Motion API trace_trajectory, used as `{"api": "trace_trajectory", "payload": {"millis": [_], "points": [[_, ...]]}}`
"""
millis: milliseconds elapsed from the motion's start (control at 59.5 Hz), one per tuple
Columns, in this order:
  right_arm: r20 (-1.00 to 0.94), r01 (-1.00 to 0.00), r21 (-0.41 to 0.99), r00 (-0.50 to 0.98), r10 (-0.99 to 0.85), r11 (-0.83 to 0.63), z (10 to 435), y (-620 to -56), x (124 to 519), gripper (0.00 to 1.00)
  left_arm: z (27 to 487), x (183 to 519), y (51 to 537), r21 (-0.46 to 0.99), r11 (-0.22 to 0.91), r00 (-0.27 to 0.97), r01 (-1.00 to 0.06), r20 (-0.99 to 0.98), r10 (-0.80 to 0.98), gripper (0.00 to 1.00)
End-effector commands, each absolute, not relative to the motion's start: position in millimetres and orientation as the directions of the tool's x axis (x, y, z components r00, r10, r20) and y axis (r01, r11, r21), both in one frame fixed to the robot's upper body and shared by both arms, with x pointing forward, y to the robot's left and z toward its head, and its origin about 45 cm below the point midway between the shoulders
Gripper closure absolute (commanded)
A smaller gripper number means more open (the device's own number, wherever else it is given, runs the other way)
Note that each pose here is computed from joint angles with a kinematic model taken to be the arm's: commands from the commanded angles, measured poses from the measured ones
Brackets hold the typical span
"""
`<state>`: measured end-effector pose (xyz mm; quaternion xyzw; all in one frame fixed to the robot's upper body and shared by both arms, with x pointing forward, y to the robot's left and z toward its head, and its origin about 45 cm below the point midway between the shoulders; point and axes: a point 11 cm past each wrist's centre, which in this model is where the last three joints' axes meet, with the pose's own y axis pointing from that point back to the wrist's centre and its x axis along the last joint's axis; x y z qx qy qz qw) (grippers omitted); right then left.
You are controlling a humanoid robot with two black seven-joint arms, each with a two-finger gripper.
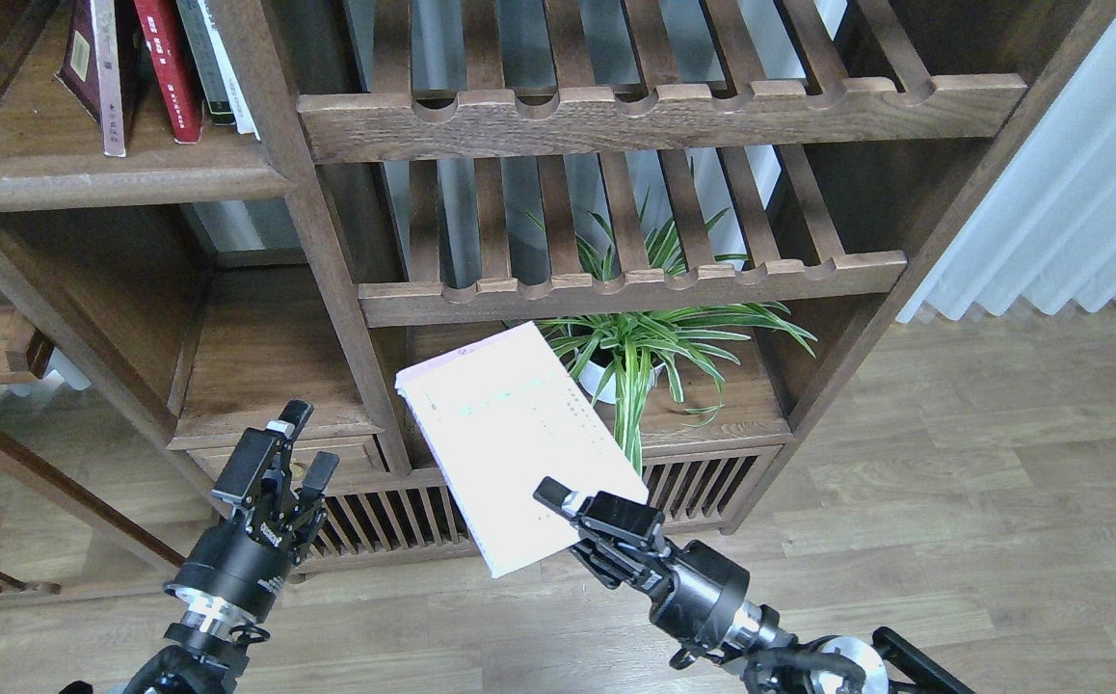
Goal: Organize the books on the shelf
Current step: 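Grasp the white book with the left gripper from the right gripper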
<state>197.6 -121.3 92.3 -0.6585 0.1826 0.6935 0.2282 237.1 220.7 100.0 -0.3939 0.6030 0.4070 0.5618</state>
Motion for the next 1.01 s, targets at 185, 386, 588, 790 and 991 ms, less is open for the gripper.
{"api": "trace_trajectory", "payload": {"millis": [185, 386, 588, 790, 991], "points": [[-0.996, -0.523, -0.051, -0.031, 0.079, -0.851, 86.7, -90.2, 192.6, 0.95, 95.0, 224.1, 178.0, 0.052, 0.459, -0.084, -0.887, -0.995, -0.050, 0.03], [-0.997, -0.484, -0.037, -0.037, 0.062, -0.874, 83.0, -82.0, 180.7, 0.95, 89.8, 218.6, 170.4, 0.067, 0.476, -0.103, -0.877, -0.993, -0.050, 0.17], [-0.998, -0.478, -0.031, -0.035, 0.054, -0.878, 81.9, -81.4, 177.1, 0.95, 86.7, 215.3, 159.5, 0.075, 0.513, -0.113, -0.855, -0.993, -0.043, 0.25], [-0.999, -0.468, -0.018, -0.034, 0.038, -0.884, 79.1, -81.0, 171.5, 0.94, 82.5, 213.7, 157.4, 0.087, 0.531, -0.121, -0.843, -0.992, -0.031, 0.45], [-0.999, -0.467, -0.010, -0.035, 0.029, -0.884, 77.2, -81.8, 169.5, 0.94, 76.6, 215.1, 163.9, 0.108, 0.517, -0.142, -0.849, -0.990, -0.027, 0.95]]}}
